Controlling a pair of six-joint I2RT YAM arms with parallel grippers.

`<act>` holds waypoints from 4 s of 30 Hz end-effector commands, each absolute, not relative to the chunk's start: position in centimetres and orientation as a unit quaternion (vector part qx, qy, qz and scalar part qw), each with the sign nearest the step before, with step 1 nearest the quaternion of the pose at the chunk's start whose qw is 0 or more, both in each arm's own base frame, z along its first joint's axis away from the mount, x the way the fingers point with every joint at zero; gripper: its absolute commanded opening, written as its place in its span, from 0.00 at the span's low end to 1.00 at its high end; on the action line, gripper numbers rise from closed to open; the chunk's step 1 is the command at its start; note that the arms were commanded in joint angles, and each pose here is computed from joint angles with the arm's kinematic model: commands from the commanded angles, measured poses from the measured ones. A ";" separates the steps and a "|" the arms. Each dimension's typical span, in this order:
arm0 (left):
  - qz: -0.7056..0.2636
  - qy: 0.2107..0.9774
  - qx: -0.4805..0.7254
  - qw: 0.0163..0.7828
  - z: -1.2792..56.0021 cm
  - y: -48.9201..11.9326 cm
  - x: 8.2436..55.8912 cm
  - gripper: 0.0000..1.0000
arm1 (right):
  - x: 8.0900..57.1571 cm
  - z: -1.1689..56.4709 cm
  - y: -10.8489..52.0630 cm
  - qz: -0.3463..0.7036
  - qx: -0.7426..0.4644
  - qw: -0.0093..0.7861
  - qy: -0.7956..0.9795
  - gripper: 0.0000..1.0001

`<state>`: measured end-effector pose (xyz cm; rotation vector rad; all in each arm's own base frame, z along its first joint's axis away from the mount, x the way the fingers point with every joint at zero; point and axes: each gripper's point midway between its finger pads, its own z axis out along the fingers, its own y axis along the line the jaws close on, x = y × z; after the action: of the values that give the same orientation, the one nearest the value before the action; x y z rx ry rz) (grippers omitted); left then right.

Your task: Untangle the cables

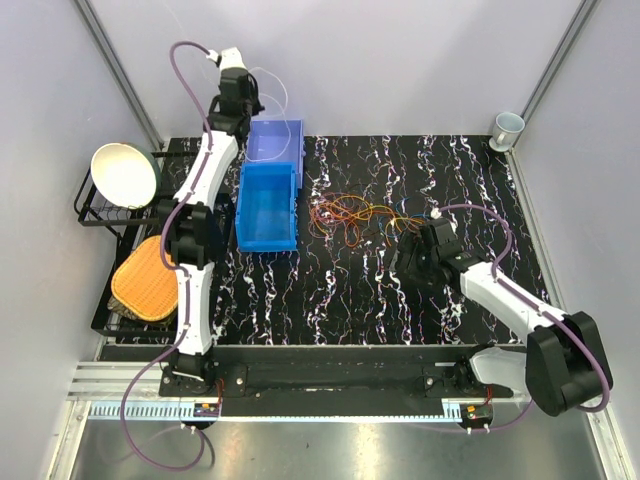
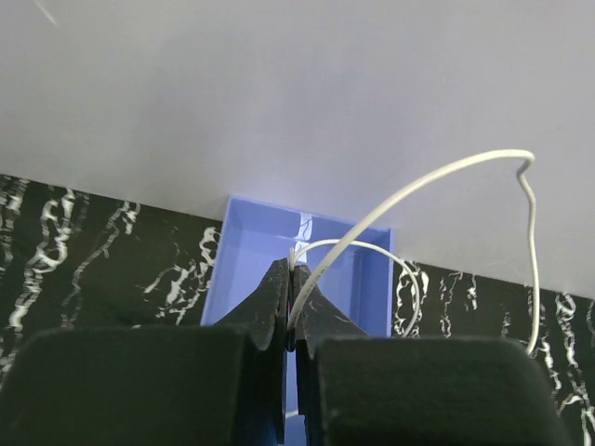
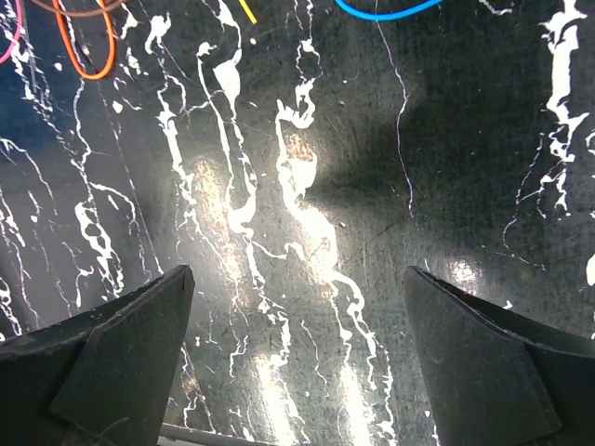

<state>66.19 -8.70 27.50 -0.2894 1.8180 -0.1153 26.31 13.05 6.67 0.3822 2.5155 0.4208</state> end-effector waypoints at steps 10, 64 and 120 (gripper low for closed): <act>-0.073 0.771 -0.128 0.619 25.9 -9.6 68.4 0.02 | 28.0 7.6 14.2 0.178 0.129 0.294 0.930 1.00; -0.342 0.822 -0.322 0.323 16.5 -30.8 41.6 0.94 | 22.3 10.8 13.2 0.223 0.175 0.287 0.915 1.00; -0.343 0.716 -0.033 0.607 48.2 -39.2 37.5 0.00 | 22.7 10.6 13.3 0.226 0.142 0.303 0.915 1.00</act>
<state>42.16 -41.59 28.50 -0.3264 2.0397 -0.6721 22.06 13.05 9.58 0.3923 2.4677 0.5725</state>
